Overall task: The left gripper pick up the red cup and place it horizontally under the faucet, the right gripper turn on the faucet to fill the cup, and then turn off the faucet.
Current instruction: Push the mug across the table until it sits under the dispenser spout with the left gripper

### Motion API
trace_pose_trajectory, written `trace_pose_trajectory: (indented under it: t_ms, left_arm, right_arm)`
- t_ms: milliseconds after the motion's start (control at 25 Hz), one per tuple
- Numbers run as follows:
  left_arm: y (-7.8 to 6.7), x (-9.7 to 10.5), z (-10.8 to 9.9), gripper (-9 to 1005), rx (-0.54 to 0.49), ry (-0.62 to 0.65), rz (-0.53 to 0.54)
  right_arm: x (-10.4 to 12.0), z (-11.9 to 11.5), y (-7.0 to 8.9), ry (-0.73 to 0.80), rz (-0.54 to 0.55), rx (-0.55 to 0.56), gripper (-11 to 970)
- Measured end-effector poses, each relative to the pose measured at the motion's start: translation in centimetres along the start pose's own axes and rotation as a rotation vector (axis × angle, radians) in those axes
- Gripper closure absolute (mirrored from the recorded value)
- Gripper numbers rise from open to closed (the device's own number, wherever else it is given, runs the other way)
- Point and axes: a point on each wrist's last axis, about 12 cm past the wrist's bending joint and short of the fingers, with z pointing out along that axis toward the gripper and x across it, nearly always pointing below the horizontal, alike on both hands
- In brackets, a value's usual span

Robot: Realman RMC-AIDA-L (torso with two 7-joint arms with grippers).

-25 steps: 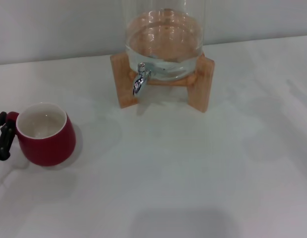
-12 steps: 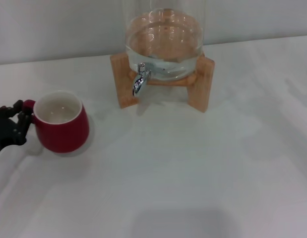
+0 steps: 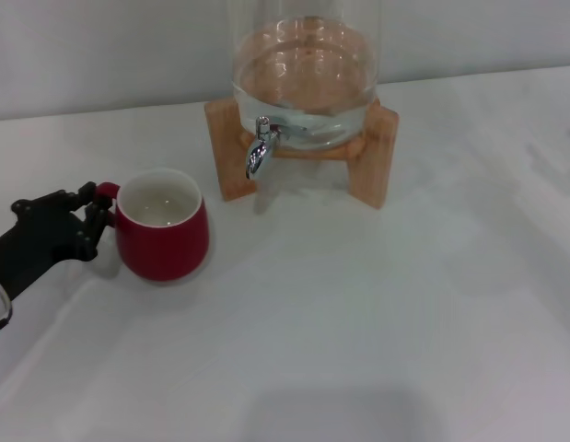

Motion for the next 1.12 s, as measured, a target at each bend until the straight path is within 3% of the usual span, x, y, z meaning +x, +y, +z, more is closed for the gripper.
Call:
trace_pose_trajectory:
  t_ms: [600, 1120]
  left_arm:
    - [-1.0, -0.8, 2.1, 835, 0.09, 0.058, -0.067]
    - [-1.4, -1.8, 4.0, 836, 0.127, 0.101, -0.028]
  right_arm:
    - [0.0, 0.3, 0.3, 0.0, -0.001, -0.015, 163]
    - [0.0, 0.4, 0.3, 0.001, -0.001, -0.016, 164]
